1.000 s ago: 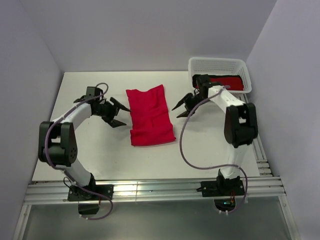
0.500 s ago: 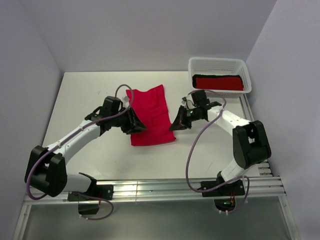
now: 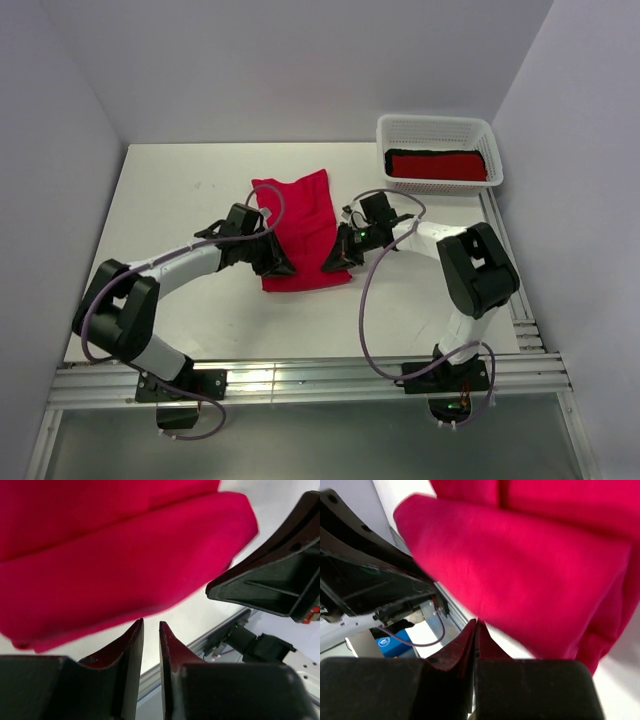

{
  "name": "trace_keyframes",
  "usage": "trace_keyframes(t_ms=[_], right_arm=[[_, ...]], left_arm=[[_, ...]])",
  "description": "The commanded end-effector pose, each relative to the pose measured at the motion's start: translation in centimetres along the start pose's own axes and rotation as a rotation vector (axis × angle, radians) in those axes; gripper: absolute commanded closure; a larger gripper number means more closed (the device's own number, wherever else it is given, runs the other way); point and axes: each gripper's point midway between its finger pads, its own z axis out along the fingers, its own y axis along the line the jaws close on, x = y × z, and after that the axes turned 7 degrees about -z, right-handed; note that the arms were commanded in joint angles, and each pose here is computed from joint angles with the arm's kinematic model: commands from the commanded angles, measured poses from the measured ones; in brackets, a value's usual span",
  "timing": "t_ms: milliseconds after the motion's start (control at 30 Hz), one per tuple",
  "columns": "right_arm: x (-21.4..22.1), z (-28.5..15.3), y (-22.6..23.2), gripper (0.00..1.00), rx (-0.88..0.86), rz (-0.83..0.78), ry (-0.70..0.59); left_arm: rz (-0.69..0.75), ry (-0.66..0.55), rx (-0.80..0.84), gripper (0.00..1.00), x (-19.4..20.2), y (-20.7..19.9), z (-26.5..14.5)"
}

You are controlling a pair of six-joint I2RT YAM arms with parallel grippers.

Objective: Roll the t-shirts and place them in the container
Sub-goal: Roll the tshirt

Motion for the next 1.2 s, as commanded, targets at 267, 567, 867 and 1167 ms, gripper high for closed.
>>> trace_keyframes(t_ms=[267, 567, 867, 1167], right_arm=[[-6.0, 2.5, 0.6, 1.0, -0.02, -0.052, -0.041], [-8.0, 3.7, -1.6, 1.0, 0.001, -0.02, -0.048], [-9.7, 4.7, -2.7, 1.0, -0.002, -0.023, -0.076], [-10.0, 0.0, 3.3, 0.96, -0.178, -0.097, -0.162]], left_arm=[[-0.078, -0.075, 0.07, 0.79, -5.1, -1.1, 0.6], [-0.141, -0.068, 0.035, 0.8, -8.1, 2.7, 1.6], [-0.163, -0.064, -0.009, 0.82, -9.5, 5.4, 3.5], [-0.054, -0.178, 0.086, 0.8, -12.3, -0.5, -2.6]])
